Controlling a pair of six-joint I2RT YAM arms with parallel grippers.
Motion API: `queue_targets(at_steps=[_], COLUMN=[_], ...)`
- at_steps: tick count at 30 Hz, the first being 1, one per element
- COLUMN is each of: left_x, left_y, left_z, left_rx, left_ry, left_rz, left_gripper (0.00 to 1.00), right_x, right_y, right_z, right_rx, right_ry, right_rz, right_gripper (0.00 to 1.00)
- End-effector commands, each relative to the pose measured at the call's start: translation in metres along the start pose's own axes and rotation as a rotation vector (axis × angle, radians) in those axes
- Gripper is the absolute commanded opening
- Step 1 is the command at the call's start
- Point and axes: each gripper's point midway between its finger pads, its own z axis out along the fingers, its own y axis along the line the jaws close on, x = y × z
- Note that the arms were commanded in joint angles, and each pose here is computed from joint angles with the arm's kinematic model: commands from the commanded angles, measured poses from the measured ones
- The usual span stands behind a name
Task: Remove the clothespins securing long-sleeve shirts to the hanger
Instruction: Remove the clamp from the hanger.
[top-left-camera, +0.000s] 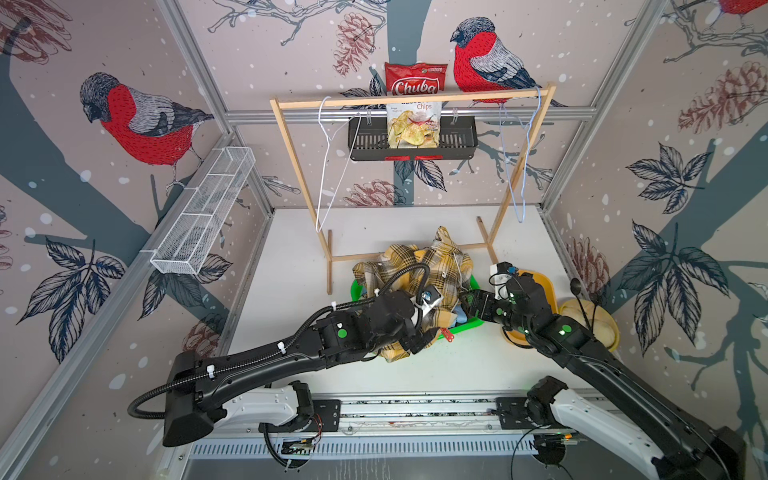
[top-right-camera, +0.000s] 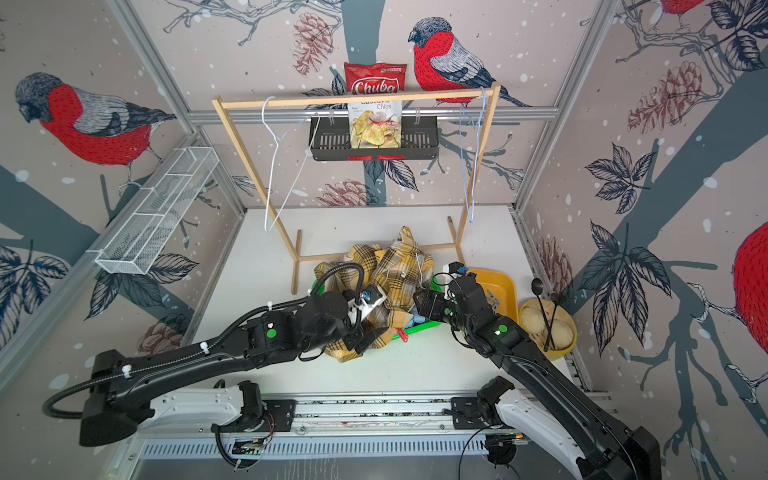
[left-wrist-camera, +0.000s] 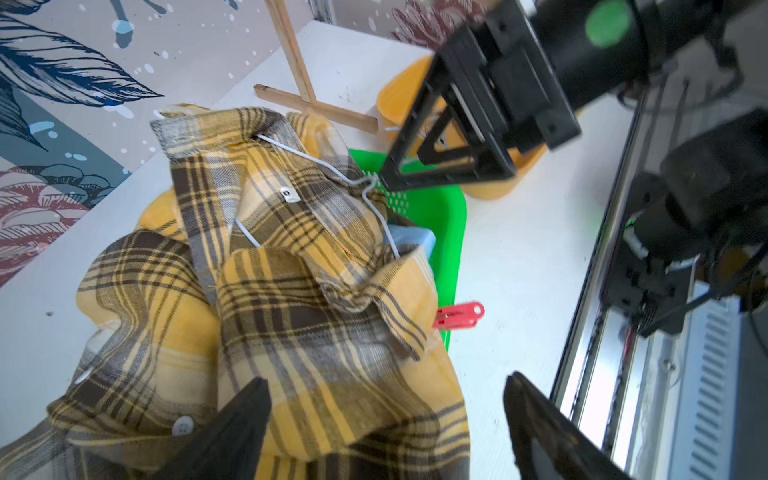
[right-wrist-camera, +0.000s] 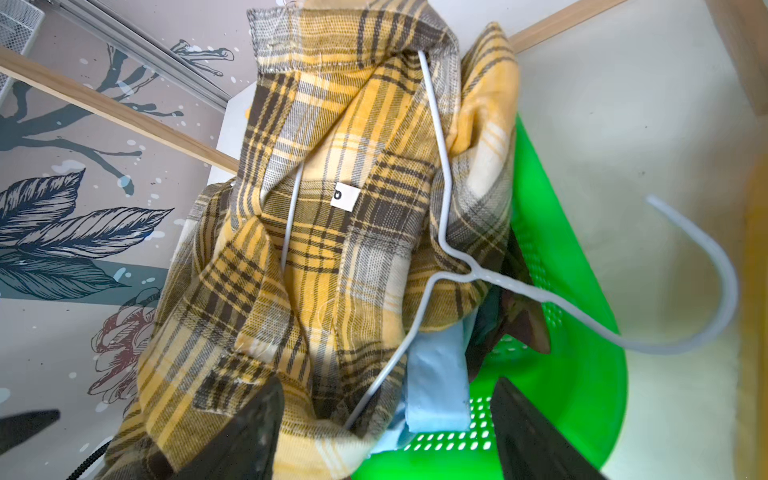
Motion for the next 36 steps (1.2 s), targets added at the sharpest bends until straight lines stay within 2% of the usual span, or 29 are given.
queue_targets(at_steps=[1, 5, 9, 13, 17, 20, 23, 29, 36], left_x=[0.031, 0.056, 0.067, 0.074, 0.073, 0.072, 0.056, 0.021, 0.006], left_y=[-0.002, -0.006, -0.009, -0.013, -0.015, -0.016, -0.015, -0.015, -0.001], left_z=[0.004, 0.019, 0.030, 0.039, 0.044, 0.047, 0.047, 0.043, 0.041], left_rx=[-0.076, -0.119, -0.132, -0.135, -0.130, -0.134, -0.144, -0.145, -0.089], left_ry=[0.119, 0.228, 0.280, 0.315, 0.336, 0.338, 0.309, 0.195, 0.111], left_rz=[0.168, 0.241, 0.264, 0.281, 0.285, 0.283, 0.264, 0.188, 0.049], left_gripper=[0.87, 0.87, 0.83, 0.72, 0.46, 0.23, 0.02, 0.00, 0.00], right_x=[-0.005, -0.005, -0.001, 0.001, -0.001, 0.001, 0.004, 0.013, 0.039], right_y=[0.008, 0.010, 0.006, 0.001, -0.001, -0.003, -0.004, 0.001, 0.020], right_z=[0.000, -0.001, -0.002, -0.006, -0.009, -0.009, -0.007, -0.006, -0.007], right_rx=[-0.039, -0.053, -0.039, -0.036, -0.039, -0.033, -0.036, -0.074, -0.230], right_ry=[-0.024, -0.024, -0.016, -0.033, -0.057, -0.054, -0.042, 0.000, 0.109], right_rz=[0.015, 0.016, 0.018, 0.023, 0.031, 0.032, 0.035, 0.060, 0.136], right_gripper=[0.79, 0.79, 0.80, 0.80, 0.81, 0.82, 0.82, 0.86, 0.84])
